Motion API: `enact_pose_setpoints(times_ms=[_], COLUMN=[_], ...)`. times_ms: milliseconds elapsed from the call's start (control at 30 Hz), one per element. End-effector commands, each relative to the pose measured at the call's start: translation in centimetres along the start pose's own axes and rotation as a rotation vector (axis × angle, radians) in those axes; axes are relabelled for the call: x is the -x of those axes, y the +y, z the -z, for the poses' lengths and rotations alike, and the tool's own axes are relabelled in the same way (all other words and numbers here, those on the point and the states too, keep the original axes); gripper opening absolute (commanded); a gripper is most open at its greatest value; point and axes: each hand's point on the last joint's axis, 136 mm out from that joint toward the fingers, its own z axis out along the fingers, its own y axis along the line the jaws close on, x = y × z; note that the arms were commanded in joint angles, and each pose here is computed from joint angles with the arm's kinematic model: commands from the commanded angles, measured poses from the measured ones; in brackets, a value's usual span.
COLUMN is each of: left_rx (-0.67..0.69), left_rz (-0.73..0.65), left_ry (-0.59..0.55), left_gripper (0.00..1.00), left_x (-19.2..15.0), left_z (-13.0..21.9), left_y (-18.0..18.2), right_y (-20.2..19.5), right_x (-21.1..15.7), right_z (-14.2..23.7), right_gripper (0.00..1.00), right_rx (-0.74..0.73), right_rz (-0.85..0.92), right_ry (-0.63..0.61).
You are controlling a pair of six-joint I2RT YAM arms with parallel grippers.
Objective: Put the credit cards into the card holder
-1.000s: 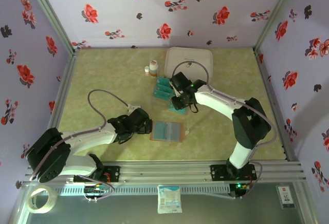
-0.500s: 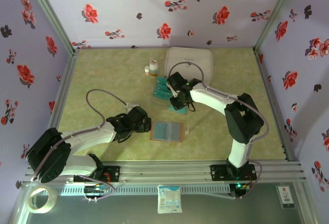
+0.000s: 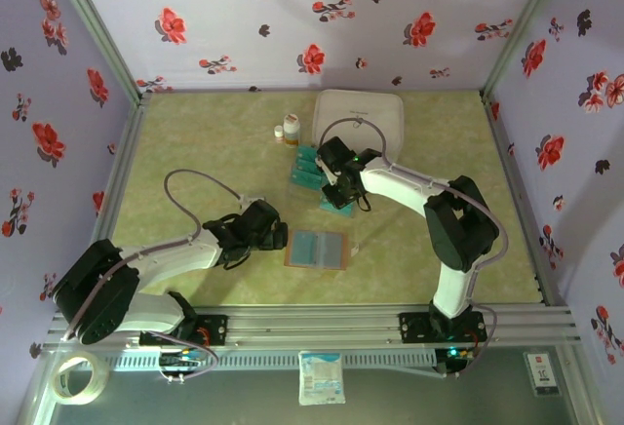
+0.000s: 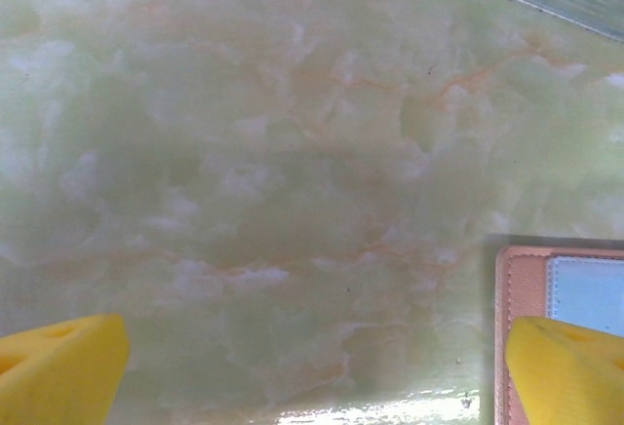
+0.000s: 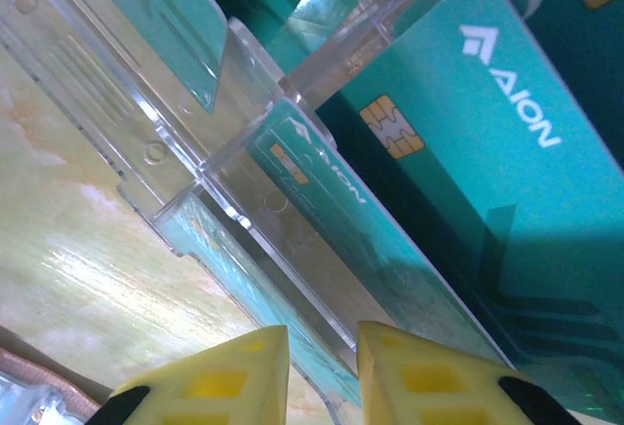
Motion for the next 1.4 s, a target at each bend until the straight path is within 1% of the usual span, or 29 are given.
enact_pose_setpoints(times_ms=[0,67,133,200,333,600,800,1133,1367], left_rx=[-0.001,0.000,0.002,0.003,0.001,-0.001,-0.009,-0.010,-0.014], left_rz=[-0.008,-0.009,-0.008,-0.008,-0.008,-0.012,-0.014,-0.012,-0.012], left_ry=[0.003,0.004,0.003,0.005,0.009,0.016,0.015,0.020,0.022], left_gripper=[1.00,1.00,1.00,1.00,1.00,1.00,1.00,1.00,1.00], left_x=[0.2,0.1,0.1,0.1,0.0,0.1,0.1,-0.1,-0.3], left_z=[-0.4,-0.4,-0.4,-0.5,-0.6,-0.9,-1.0,-1.2,-1.1], left_y=[0.0,0.0,0.1,0.1,0.1,-0.1,-0.3,-0.2,-0.1], right_y=[0.5,0.7,0.8,0.9,0.9,0.7,0.1,0.3,0.7], right_x=[-1.1,-1.2,-1.3,-1.5,-1.4,-0.7,-0.7,-0.6,-0.1], right_z=[0.4,0.4,0.4,0.4,0.3,-0.3,-0.3,0.0,0.5], right_gripper=[0.21,0.17,0.16,0.17,0.25,0.26,0.27,0.23,0.16], right_rx=[0.042,0.053,0.062,0.065,0.066,0.051,0.014,0.024,0.048], right_rz=[0.008,0.009,0.014,0.021,0.045,0.062,0.075,0.087,0.109], right_ry=[0.031,0.036,0.035,0.035,0.037,0.049,0.045,0.052,0.045])
